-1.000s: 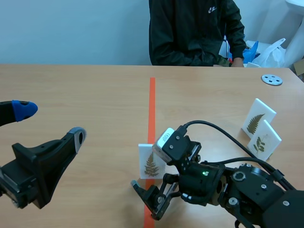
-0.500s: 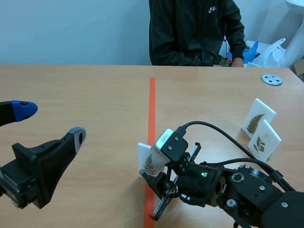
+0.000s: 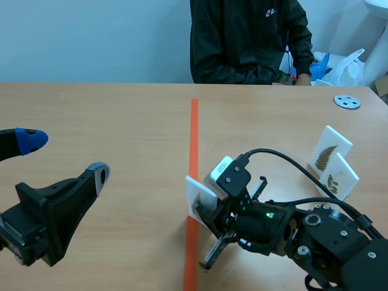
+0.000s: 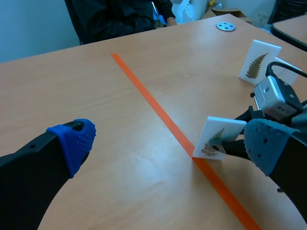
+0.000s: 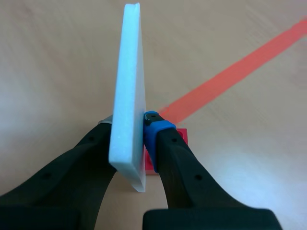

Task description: Sort the leaf by its shape. The table is split by an orange tape line. A compound leaf with several leaflets goes to the left side, a simple leaf with one blade goes to the right side. Return to the home posture when a red brick is placed on the table.

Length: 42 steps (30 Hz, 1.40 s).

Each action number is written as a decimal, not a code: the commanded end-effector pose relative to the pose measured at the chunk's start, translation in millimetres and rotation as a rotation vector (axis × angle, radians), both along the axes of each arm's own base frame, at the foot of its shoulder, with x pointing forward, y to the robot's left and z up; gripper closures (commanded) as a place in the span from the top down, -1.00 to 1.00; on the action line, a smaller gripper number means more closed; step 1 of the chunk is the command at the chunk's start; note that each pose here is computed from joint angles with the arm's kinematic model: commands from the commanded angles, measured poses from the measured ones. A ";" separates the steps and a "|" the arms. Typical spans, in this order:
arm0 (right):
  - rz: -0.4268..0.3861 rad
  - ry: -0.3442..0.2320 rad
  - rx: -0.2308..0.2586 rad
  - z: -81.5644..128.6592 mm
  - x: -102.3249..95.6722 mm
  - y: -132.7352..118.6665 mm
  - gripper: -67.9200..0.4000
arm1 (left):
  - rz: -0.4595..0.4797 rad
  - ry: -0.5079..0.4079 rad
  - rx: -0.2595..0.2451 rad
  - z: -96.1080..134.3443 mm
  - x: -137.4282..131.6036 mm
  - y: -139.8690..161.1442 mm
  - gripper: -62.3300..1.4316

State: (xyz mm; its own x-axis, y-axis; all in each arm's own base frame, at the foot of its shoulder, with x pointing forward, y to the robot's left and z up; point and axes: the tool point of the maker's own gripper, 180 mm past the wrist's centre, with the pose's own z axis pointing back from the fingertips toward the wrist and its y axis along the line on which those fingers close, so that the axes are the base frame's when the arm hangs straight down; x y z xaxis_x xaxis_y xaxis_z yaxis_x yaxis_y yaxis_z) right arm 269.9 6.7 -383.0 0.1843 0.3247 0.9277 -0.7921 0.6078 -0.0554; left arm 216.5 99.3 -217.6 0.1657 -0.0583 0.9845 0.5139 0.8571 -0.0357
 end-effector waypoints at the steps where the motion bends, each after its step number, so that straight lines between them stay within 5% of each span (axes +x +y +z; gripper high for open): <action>1: -0.028 -0.049 0.018 16.4 15.8 -7.6 -0.95 | -0.002 -0.027 -0.015 8.3 1.3 -1.0 1.00; 15: -0.297 -0.109 0.086 60.6 50.8 -81.3 -0.95 | -0.002 -0.028 -0.015 8.4 1.3 -1.0 1.00; 29: -0.498 -0.034 0.048 42.8 22.6 -151.6 -0.95 | -0.002 -0.028 -0.015 8.4 1.3 -1.0 1.00; 38: -0.644 -0.058 0.004 48.1 21.0 -208.5 -0.95 | -0.002 -0.030 -0.016 8.8 1.4 -1.1 1.00; 42: -0.697 -0.067 0.027 51.5 22.5 -223.9 -0.95 | -0.002 -0.030 -0.017 8.9 1.4 -1.1 1.00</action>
State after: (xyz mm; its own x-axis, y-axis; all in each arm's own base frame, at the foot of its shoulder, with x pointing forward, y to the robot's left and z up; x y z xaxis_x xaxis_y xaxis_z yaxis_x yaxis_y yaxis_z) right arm 282.5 -213.0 -344.2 0.3271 0.1327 0.9356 -0.2240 0.9728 -0.0596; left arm 216.5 99.3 -217.5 0.1654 -0.0578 0.9845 0.5138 0.8572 -0.0360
